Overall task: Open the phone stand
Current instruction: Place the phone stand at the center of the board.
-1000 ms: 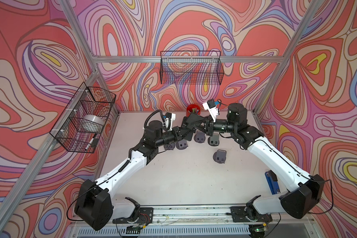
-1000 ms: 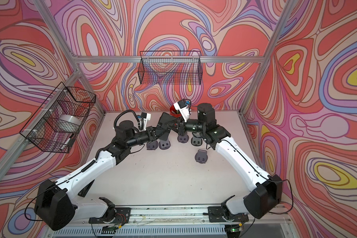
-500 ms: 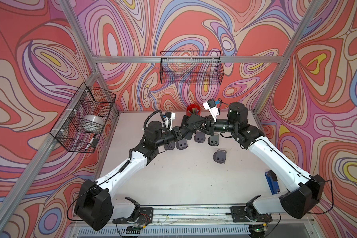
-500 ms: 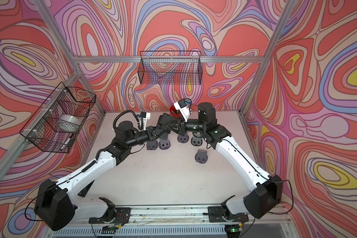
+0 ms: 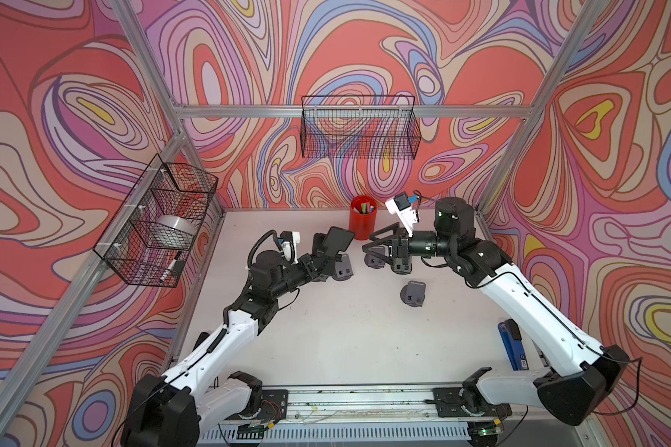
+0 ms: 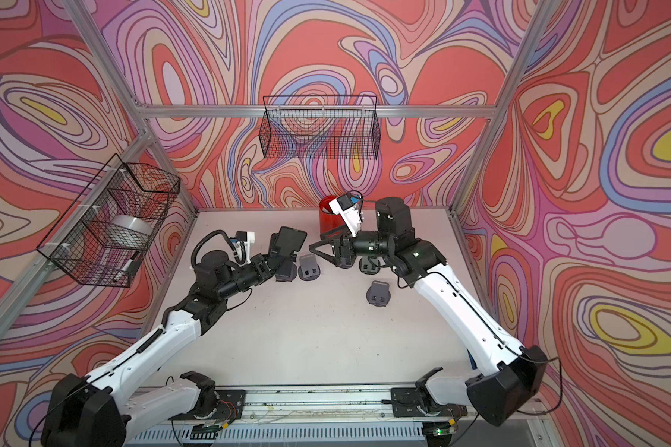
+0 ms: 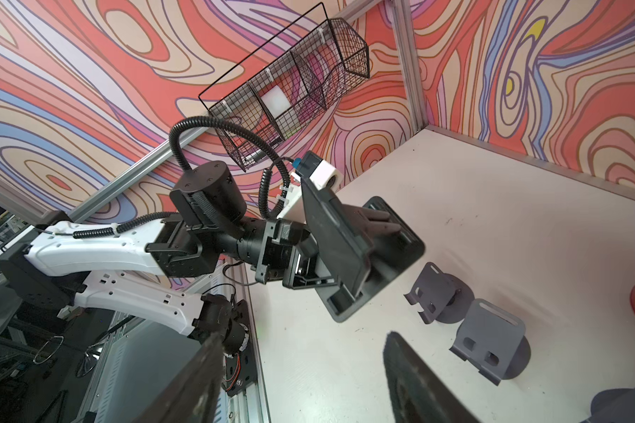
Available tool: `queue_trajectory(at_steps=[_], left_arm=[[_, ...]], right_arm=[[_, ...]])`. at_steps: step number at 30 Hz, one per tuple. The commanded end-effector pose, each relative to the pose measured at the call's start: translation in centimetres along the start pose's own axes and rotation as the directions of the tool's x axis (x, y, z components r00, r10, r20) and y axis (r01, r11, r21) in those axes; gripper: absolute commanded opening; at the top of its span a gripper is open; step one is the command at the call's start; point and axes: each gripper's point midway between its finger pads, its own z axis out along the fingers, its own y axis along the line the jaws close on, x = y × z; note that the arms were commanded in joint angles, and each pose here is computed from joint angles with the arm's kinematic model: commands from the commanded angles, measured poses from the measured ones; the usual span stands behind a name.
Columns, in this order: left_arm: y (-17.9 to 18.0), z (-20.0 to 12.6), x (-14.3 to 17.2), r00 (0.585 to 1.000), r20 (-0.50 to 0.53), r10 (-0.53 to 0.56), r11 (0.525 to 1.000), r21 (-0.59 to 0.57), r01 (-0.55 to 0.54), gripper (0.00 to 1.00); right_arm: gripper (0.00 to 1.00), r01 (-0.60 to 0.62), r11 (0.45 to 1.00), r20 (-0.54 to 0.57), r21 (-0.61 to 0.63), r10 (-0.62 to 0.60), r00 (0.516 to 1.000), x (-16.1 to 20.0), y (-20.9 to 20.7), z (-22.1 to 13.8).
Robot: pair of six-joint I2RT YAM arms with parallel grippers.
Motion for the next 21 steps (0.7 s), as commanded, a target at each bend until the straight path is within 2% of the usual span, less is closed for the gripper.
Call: queue_trajectory(at_steps=[1,9,21], left_arm=[[0.8,-2.0,-1.6,0.996,0.091,-0.026,1.0,-0.007,0.026,0.0],[9.8,-5.1,-1.1,0.966,0.171,-0.195,0.973,-0.089,0.212,0.0],[14.8,-5.5,0.6,0.962,0.154,-0.225,0.953,-0.17,0.25,0.0]], right_arm=[[0.71,-0.02,0.999,-0.024,0.045,0.021,1.0,1.3,-0.6,-0.3],[0.71,-0.021,0.994,-0.049,0.107,0.026,0.998,1.7,-1.9,-0.1],[0.72,-0.029,0.99,-0.106,0.142,0.044,0.993,2.8,-3.7,0.9]])
